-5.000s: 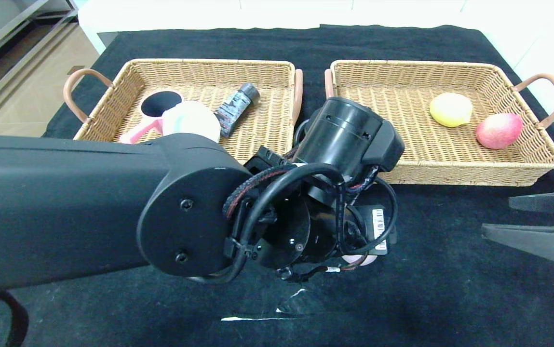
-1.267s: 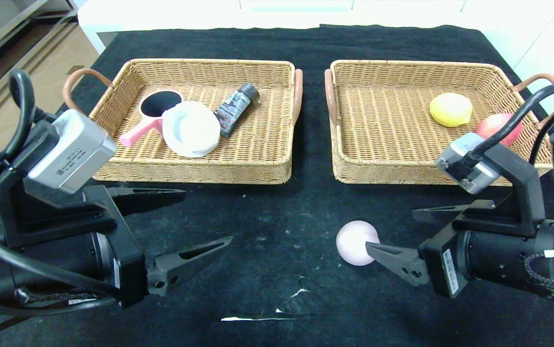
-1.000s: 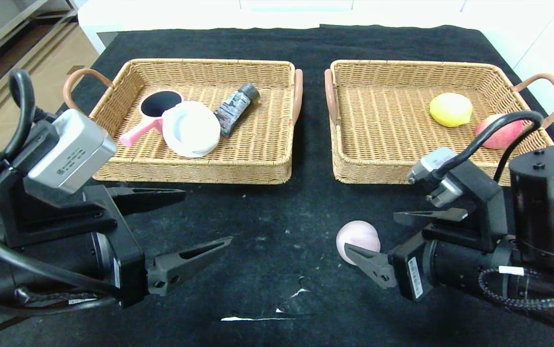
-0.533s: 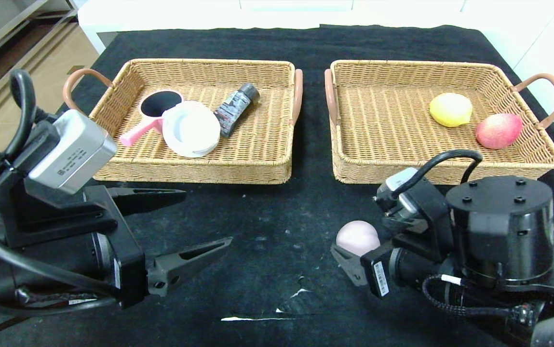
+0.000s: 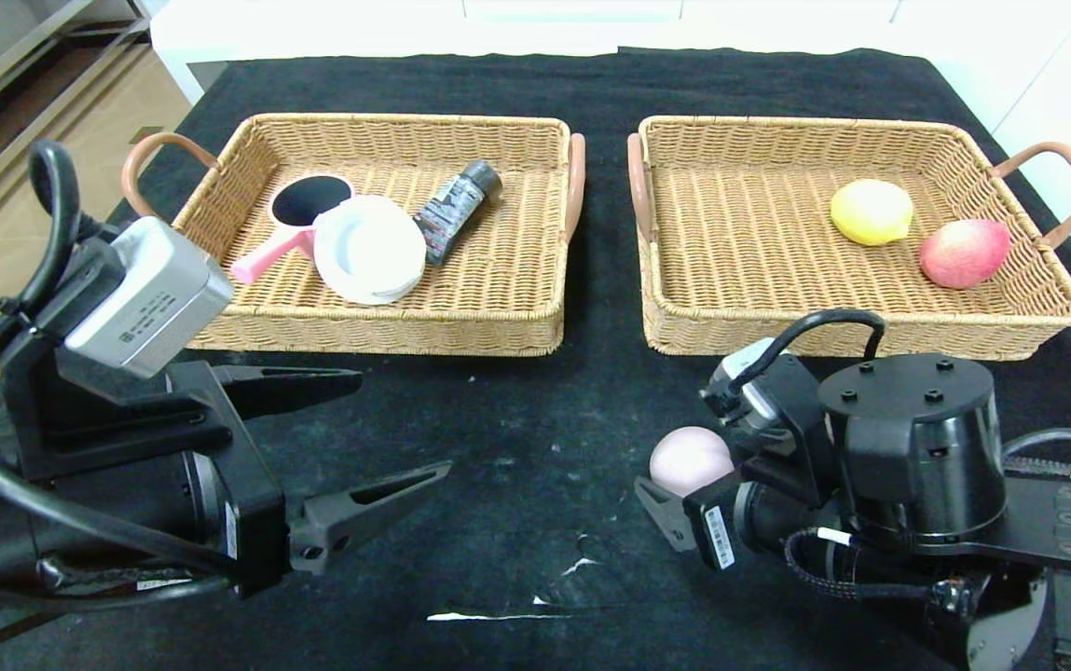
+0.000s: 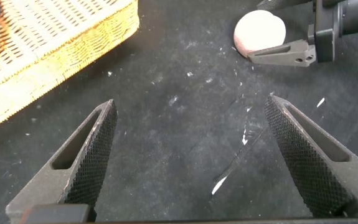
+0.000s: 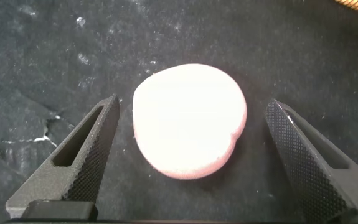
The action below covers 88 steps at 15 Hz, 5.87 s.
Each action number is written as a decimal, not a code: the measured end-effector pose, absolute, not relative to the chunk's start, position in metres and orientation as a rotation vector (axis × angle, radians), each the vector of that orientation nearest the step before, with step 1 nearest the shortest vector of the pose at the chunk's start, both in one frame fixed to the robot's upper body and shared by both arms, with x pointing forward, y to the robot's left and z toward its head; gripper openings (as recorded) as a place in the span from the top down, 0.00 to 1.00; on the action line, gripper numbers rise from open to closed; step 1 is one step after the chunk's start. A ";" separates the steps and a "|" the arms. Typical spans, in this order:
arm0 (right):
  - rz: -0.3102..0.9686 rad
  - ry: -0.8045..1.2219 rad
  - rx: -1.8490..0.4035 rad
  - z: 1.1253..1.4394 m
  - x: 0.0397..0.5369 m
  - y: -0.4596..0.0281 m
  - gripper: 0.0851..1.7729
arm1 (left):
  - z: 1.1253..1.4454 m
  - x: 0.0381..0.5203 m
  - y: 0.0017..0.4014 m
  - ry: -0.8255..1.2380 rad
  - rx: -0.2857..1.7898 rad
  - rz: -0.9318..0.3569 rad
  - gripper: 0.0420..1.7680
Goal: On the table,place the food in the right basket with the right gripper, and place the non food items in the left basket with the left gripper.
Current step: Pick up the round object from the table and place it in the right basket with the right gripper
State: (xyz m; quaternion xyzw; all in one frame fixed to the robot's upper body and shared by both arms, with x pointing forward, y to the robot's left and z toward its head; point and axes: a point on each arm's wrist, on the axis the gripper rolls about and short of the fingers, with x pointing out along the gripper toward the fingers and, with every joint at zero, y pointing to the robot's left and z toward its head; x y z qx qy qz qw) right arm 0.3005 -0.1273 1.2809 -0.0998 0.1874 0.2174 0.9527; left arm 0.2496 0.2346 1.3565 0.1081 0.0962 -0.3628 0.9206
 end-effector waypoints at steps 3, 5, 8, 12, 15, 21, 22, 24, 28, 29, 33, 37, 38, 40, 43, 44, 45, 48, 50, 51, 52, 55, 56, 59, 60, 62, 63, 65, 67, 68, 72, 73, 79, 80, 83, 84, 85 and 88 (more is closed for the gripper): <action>0.432 0.383 -0.200 1.280 0.304 -0.128 0.04 | 1.356 0.250 0.234 0.201 0.223 -0.746 0.03; 0.424 0.380 -0.194 1.279 0.308 -0.128 0.04 | 1.356 0.250 0.234 0.203 0.223 -0.747 0.03; 0.420 0.368 -0.185 1.278 0.312 -0.127 0.04 | 1.355 0.250 0.234 0.204 0.223 -0.748 0.03; 0.424 0.377 -0.190 1.275 0.312 -0.127 0.19 | 1.355 0.251 0.234 0.207 0.224 -0.750 0.03; 0.428 0.380 -0.192 1.274 0.311 -0.127 0.44 | 1.355 0.250 0.234 0.206 0.223 -0.750 0.03; 0.430 0.377 -0.191 1.275 0.310 -0.127 0.95 | 1.355 0.251 0.233 0.207 0.223 -0.750 0.03; 0.429 0.376 -0.191 1.275 0.310 -0.127 0.95 | 1.355 0.251 0.233 0.207 0.224 -0.750 0.03; 0.429 0.377 -0.191 1.275 0.310 -0.127 0.95 | 1.354 0.251 0.233 0.208 0.224 -0.751 0.03; 0.429 0.375 -0.189 1.276 0.310 -0.127 0.95 | 1.354 0.251 0.233 0.209 0.223 -0.751 0.03; 0.430 0.376 -0.189 1.275 0.310 -0.127 0.95 | 1.354 0.251 0.233 0.209 0.224 -0.751 0.03; 0.438 0.365 -0.181 1.280 0.308 -0.127 0.95 | 1.354 0.251 0.233 0.209 0.224 -0.751 0.03; 0.450 0.320 -0.160 1.295 0.302 -0.130 0.95 | 1.353 0.252 0.233 0.213 0.224 -0.753 0.03; 0.454 0.308 -0.156 1.300 0.300 -0.131 0.95 | 1.353 0.252 0.233 0.215 0.225 -0.753 0.03; 0.457 0.278 -0.143 1.311 0.298 -0.133 0.95 | 1.352 0.252 0.232 0.218 0.225 -0.752 0.03; 0.454 0.234 -0.133 1.326 0.298 -0.135 0.95 | 1.352 0.252 0.232 0.219 0.226 -0.753 0.03; 0.449 0.221 -0.133 1.332 0.300 -0.136 0.95 | 1.352 0.252 0.232 0.220 0.226 -0.753 0.03; 0.443 0.208 -0.131 1.338 0.302 -0.137 0.95 | 1.352 0.252 0.232 0.219 0.226 -0.753 0.03; 0.423 0.176 -0.116 1.361 0.309 -0.141 0.95 | 1.352 0.252 0.232 0.219 0.227 -0.753 0.03; 0.420 0.152 -0.100 1.375 0.318 -0.146 0.95 | 1.352 0.252 0.232 0.220 0.227 -0.753 0.03; 0.413 0.147 -0.092 1.381 0.324 -0.151 0.95 | 1.351 0.252 0.232 0.222 0.227 -0.753 0.03; 0.402 0.138 -0.085 1.386 0.330 -0.155 0.95 | 1.351 0.252 0.232 0.221 0.227 -0.754 0.03; 0.393 0.124 -0.064 1.400 0.350 -0.173 0.95 | 1.351 0.252 0.232 0.222 0.227 -0.755 0.03; 0.389 0.119 -0.057 1.404 0.357 -0.181 0.95 | 1.351 0.252 0.232 0.222 0.227 -0.756 0.03; 0.340 0.092 -0.038 1.414 0.380 -0.205 0.95 | 1.350 0.253 0.232 0.225 0.227 -0.756 0.03; 0.331 0.087 -0.033 1.416 0.388 -0.213 0.95 | 1.350 0.254 0.231 0.226 0.227 -0.756 0.03; 0.315 0.081 -0.028 1.418 0.402 -0.227 0.95 | 1.349 0.254 0.231 0.230 0.227 -0.756 0.03; 0.310 0.079 -0.026 1.418 0.408 -0.232 0.95 | 1.349 0.255 0.231 0.231 0.227 -0.756 0.03; 0.309 0.068 -0.023 1.420 0.418 -0.239 0.95 | 1.349 0.255 0.231 0.232 0.226 -0.756 0.03; 0.294 0.066 -0.023 1.420 0.426 -0.243 0.95 | 1.349 0.255 0.231 0.231 0.226 -0.756 0.03; 0.288 0.067 -0.023 1.419 0.430 -0.244 0.95 | 1.349 0.255 0.231 0.231 0.226 -0.756 0.03; 0.270 0.077 -0.024 1.416 0.441 -0.246 0.95 | 1.350 0.255 0.231 0.230 0.226 -0.754 0.03; 0.268 0.079 -0.024 1.415 0.442 -0.246 0.86 | 1.350 0.255 0.231 0.230 0.226 -0.754 0.03; 0.268 0.084 -0.024 1.413 0.443 -0.246 0.42 | 1.349 0.255 0.231 0.233 0.227 -0.754 0.03; 0.268 0.084 -0.023 1.413 0.443 -0.246 0.37 | 1.349 0.255 0.231 0.232 0.226 -0.754 0.03; 0.268 0.086 -0.023 1.412 0.444 -0.246 0.26 | 1.349 0.255 0.231 0.233 0.227 -0.754 0.03; 0.266 0.089 -0.024 1.411 0.445 -0.246 0.24 | 1.349 0.255 0.231 0.233 0.227 -0.754 0.03; 0.266 0.092 -0.024 1.410 0.445 -0.246 0.21 | 1.349 0.255 0.231 0.233 0.227 -0.754 0.03; 0.267 0.103 -0.025 1.408 0.443 -0.246 0.16 | 1.350 0.255 0.231 0.228 0.226 -0.753 0.03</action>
